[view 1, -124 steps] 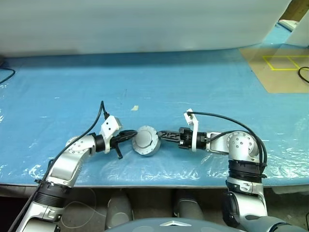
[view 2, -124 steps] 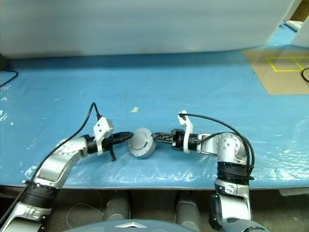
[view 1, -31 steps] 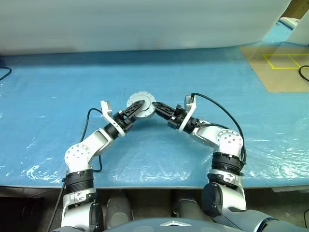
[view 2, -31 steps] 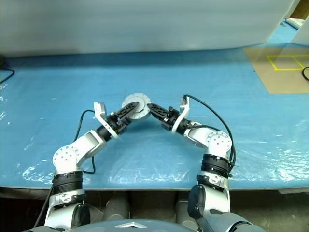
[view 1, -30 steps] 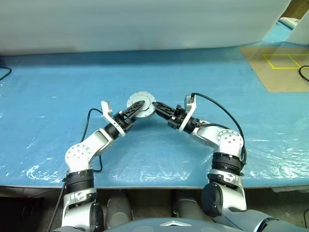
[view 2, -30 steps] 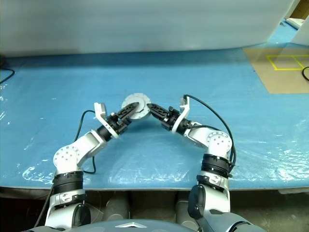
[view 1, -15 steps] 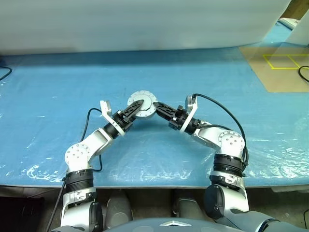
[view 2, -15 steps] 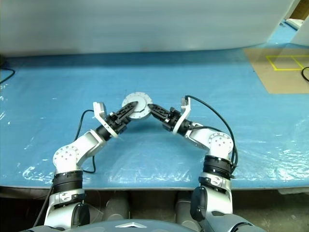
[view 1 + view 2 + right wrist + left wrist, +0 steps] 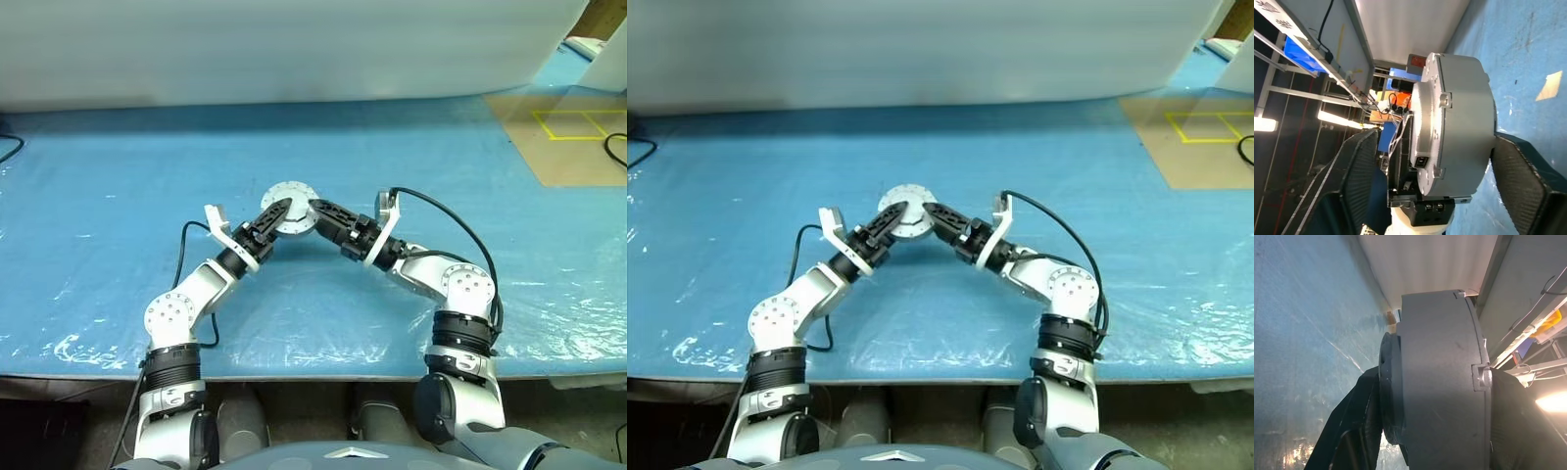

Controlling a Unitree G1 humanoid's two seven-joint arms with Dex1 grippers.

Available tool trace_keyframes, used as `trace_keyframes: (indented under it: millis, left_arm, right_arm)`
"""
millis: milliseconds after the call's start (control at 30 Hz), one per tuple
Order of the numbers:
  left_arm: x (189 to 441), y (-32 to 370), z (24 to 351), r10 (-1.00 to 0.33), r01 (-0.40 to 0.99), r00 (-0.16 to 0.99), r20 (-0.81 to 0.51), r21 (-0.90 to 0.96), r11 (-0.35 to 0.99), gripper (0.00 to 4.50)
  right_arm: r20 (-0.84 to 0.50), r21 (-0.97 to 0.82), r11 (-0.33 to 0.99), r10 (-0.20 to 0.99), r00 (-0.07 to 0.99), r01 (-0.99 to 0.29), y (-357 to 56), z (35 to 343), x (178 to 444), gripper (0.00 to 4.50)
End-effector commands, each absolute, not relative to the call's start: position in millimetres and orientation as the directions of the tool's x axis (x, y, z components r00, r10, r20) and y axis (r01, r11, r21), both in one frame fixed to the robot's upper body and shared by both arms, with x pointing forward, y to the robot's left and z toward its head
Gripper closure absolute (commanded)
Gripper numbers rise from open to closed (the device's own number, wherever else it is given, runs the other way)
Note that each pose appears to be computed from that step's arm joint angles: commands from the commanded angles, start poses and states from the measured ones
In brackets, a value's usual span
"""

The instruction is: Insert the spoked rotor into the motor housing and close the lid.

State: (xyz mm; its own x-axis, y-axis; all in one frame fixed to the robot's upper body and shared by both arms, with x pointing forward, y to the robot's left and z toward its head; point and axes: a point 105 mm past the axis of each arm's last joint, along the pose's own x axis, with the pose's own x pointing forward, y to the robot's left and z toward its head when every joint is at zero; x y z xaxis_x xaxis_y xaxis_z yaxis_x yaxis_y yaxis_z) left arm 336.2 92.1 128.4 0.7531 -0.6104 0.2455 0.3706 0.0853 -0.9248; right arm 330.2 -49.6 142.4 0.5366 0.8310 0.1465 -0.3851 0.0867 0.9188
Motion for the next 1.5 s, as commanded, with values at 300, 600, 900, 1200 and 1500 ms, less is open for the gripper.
trace_keyframes:
  millis: [300, 600, 900, 1200, 1500]
  left_arm:
    - [372, 134, 124, -0.316, 0.301, 0.929, 0.191, -0.887, 0.351, 1.88]
    - [380, 164, 117, -0.158, 0.242, 0.970, 0.186, -0.804, 0.542, 1.88]
    - [376, 206, 120, 0.049, 0.176, 0.967, 0.251, -0.790, 0.587, 1.88]
    - [378, 239, 109, 0.166, 0.063, 0.962, 0.219, -0.762, 0.644, 1.88]
    - [379, 247, 106, 0.182, 0.053, 0.958, 0.220, -0.762, 0.645, 1.88]
  right_arm:
    - [0.248, 0.887, 0.039, 0.801, 0.545, -0.460, -50, 168, 333, 0.98]
    - [0.216, 0.840, 0.134, 0.806, 0.551, -0.525, -46, 165, 333, 0.98]
    - [0.108, 0.649, 0.370, 0.820, 0.562, -0.665, -36, 144, 336, 0.98]
    - [0.089, 0.606, 0.383, 0.838, 0.538, -0.697, -33, 138, 336, 0.98]
    - [0.049, 0.574, 0.420, 0.840, 0.541, -0.703, -37, 133, 334, 0.98]
